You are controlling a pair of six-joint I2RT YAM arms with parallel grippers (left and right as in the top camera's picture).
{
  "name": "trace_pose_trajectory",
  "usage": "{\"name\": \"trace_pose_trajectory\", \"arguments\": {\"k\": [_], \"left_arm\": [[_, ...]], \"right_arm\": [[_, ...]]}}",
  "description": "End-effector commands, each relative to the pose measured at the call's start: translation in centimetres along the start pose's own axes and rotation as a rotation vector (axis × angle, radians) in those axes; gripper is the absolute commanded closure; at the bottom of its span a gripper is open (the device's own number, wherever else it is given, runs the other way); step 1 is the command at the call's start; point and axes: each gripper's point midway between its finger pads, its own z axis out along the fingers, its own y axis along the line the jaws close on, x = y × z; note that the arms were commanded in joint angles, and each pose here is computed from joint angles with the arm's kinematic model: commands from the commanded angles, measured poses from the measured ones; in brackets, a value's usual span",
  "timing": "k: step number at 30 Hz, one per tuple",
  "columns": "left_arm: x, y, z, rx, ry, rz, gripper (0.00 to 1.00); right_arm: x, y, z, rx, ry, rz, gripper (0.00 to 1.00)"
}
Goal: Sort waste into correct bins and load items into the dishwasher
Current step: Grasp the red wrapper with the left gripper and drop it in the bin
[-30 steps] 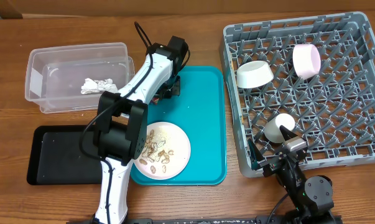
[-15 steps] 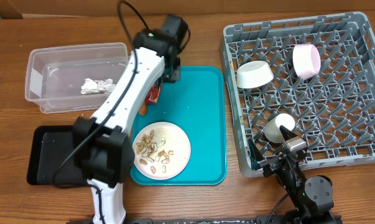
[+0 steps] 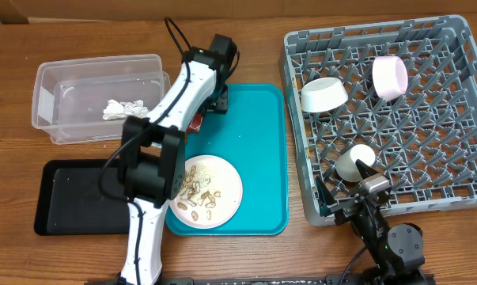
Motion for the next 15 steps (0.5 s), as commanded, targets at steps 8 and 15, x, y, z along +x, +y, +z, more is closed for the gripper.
{"name": "trace_pose_trajectory", "arguments": {"k": [8, 15], "left_arm": [[0.5, 0.3, 0.4, -0.015, 0.026, 0.048, 0.96], [1.0, 1.6, -4.9, -0.024, 0.064, 0.061, 0.96]], "right_arm": [[-0.3, 0.0, -0.1, -0.002, -0.016, 0.002, 0.0], [-0.3, 0.0, -0.1, -0.002, -0.016, 0.002, 0.0]]}}
